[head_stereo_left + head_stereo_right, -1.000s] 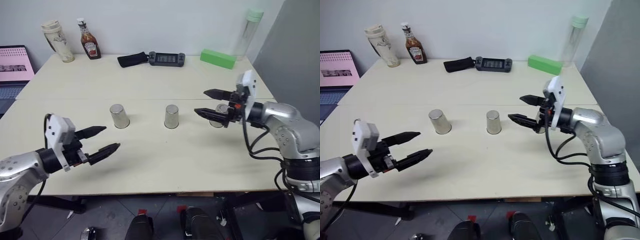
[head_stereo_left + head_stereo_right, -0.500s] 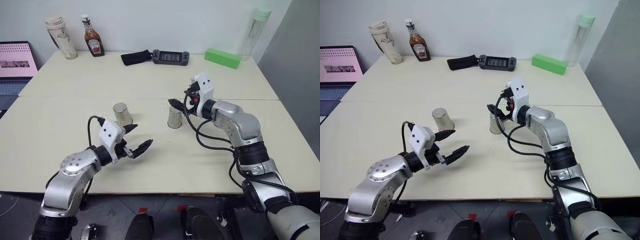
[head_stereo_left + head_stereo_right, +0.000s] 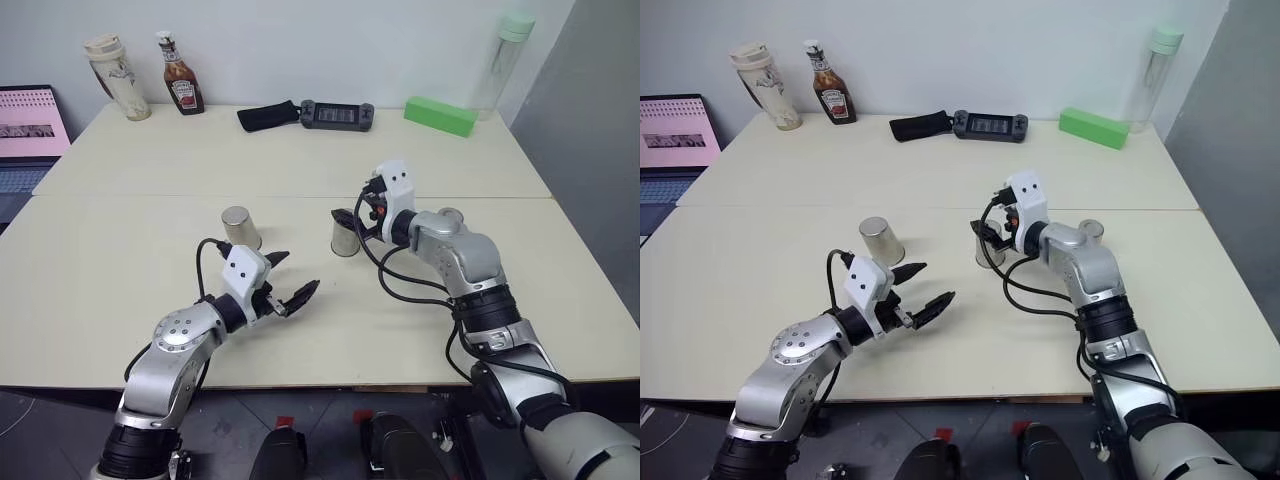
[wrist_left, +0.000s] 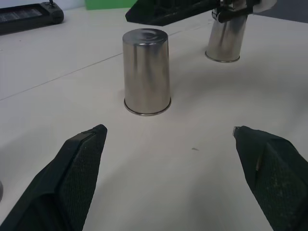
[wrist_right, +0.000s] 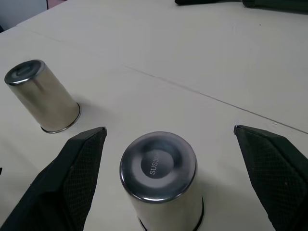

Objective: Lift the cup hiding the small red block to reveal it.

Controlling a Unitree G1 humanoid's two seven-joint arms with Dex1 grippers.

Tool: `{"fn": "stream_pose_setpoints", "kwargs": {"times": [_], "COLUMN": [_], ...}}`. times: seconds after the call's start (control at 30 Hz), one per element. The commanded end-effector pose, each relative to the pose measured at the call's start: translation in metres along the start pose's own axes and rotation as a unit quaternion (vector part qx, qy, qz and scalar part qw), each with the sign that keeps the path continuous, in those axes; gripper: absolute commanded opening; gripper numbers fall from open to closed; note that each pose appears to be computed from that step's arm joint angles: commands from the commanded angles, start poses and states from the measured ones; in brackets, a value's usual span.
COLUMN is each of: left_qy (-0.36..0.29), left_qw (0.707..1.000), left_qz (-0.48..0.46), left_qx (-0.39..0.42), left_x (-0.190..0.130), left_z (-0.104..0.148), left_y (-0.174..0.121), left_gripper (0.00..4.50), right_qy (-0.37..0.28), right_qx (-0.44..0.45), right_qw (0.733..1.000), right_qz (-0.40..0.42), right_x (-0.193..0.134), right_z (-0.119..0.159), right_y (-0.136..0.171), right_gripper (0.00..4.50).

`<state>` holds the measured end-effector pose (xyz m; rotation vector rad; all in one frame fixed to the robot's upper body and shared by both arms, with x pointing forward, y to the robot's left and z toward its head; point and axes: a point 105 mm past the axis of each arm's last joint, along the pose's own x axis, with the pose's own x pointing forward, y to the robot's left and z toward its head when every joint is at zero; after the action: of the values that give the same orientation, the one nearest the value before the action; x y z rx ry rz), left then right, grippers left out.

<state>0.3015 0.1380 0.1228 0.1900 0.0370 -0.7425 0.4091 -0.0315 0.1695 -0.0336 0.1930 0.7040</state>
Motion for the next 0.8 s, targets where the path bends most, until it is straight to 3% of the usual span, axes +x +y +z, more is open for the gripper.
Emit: {"fn": "stream_pose_setpoints", "kwargs": {"times": [0.03,0.43,0.57,0.73,0.8], "left_qy": [-0.008,-0.001,-0.001,0.003,0.005], "left_qw": [1.0,1.0,1.0,1.0,1.0], "left_qz": [-0.002,-0.001,-0.005,-0.008,-0.014], "left_qx": [0.02,0.021,0.02,0.022,0.023], "left_x": [-0.002,-0.006,-0.004,-0.005,-0.006], "left_z": [0.006,0.002,0.002,0.001,0.0], "left_y": [0.002,0.002,0.0,0.001,0.001], "left_gripper": [4.49,4.49,4.5,4.5,4.5], "right_qy": [-0.013,0.032,0.023,0.011,-0.006], "right_qx": [-0.019,-0.016,-0.027,-0.023,-0.015], "right_qw": [1.0,0.999,0.999,0.999,1.0], "right_qz": [-0.014,-0.025,-0.033,-0.025,-0.004], "right_x": [0.005,0.02,0.021,0.017,0.014], "right_z": [0.008,-0.015,-0.011,-0.003,0.006], "right_y": [-0.001,0.002,0.002,0.004,0.011], "right_gripper": [4.5,4.5,3.92,2.68,2.64]}}
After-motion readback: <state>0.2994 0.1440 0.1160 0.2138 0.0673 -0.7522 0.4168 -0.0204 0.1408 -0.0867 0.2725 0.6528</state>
